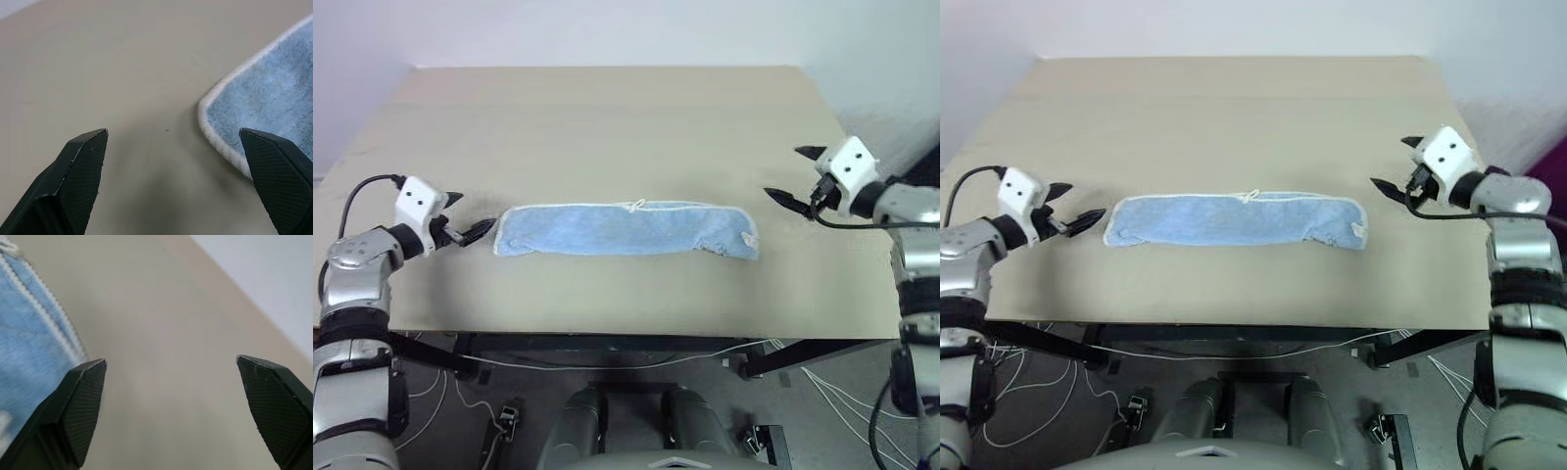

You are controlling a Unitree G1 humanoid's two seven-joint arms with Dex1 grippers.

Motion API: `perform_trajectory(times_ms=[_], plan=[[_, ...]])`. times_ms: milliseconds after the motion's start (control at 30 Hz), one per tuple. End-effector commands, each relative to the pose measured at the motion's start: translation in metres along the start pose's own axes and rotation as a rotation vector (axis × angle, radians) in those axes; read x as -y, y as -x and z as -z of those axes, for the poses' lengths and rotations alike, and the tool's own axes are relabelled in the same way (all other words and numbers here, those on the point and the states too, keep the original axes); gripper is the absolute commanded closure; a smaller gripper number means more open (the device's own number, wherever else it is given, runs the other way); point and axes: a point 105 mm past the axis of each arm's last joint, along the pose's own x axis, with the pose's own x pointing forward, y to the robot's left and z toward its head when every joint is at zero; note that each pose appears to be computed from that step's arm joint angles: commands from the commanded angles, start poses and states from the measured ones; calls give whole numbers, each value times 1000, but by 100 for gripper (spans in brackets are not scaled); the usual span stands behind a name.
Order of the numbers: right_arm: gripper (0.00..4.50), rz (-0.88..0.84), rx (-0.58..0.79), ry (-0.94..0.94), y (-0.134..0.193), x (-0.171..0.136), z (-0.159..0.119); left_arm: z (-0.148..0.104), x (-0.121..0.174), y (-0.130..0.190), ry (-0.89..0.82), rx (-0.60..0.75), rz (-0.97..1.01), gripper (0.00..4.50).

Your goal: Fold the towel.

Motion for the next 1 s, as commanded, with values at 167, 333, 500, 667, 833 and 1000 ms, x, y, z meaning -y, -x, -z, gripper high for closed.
perform_trajectory(times_ms=[167, 333, 500, 667, 833, 1000], plan=[[2, -54, 144, -708, 26, -51, -28, -36, 18, 9, -37, 138, 89, 0], [2, -86, 127, -1134, 26, -88, -20, -48, 68, 6, 39, 202, 321, 0], [2, -90, 58, -1372, 30, -125, -9, -48, 101, 5, 58, 211, 426, 0], [2, -9, -17, -1552, 22, -138, 2, -53, 118, 3, 80, 231, 468, 0], [2, 52, -53, -1639, 13, -136, 6, -56, 120, 2, 94, 241, 463, 0], [2, 142, -85, -1707, 2, -131, 17, -58, 124, 1, 95, 248, 470, 0]])
